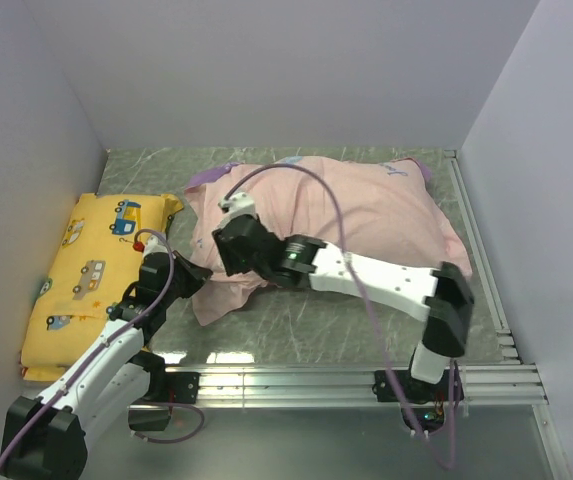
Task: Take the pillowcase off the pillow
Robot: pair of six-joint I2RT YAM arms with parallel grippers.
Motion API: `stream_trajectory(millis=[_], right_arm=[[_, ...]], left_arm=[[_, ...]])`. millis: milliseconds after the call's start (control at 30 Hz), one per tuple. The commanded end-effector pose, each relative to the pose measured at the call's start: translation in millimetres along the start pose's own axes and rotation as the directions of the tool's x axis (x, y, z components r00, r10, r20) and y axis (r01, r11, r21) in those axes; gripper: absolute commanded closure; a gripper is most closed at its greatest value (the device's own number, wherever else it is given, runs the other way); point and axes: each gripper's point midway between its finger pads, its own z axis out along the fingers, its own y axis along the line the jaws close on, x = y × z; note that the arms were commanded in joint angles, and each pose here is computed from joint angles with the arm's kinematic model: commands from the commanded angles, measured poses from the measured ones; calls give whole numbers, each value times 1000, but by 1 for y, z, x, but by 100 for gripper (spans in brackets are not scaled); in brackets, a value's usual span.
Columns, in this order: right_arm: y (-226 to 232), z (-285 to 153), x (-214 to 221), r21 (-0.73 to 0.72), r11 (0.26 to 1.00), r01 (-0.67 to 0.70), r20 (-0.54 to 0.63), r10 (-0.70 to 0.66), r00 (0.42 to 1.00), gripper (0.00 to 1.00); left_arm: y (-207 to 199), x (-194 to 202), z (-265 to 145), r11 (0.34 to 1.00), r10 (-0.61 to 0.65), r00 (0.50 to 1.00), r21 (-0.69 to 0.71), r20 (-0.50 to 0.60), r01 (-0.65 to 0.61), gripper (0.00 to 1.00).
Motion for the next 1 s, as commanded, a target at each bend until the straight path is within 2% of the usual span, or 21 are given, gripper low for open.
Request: stream_trajectory(millis=[0, 200, 300, 433, 567, 767, 967], right_arm=[[-10, 34, 36, 83, 989, 122, -115, -113, 987, 37], [-42, 78, 68, 206, 974, 100, -203, -57, 978, 20], [-41, 91, 82, 171, 983, 70, -218, -31, 976, 17], [-49, 96, 85, 213, 975, 56, -217, -8, 976, 17], [-53, 80, 63, 151, 987, -47, -138, 68, 988, 15], [-51, 71, 45, 131, 986, -103, -99, 116, 988, 14], [-56, 85, 39, 209, 973, -103, -106, 128, 986, 12]], left_arm=[[9, -6, -1, 998, 33, 999, -62, 22, -32, 99], [12, -6, -1, 997, 29, 999, -75, 24, -27, 99], [12, -7, -2, 997, 29, 999, -73, 26, -27, 99], [13, -8, -2, 996, 32, 999, -83, 27, -30, 100], [16, -8, -4, 994, 46, 999, -99, 30, -43, 99], [18, -6, -4, 994, 46, 999, -102, 21, -43, 99], [19, -6, -4, 993, 49, 999, -106, 21, -47, 99]])
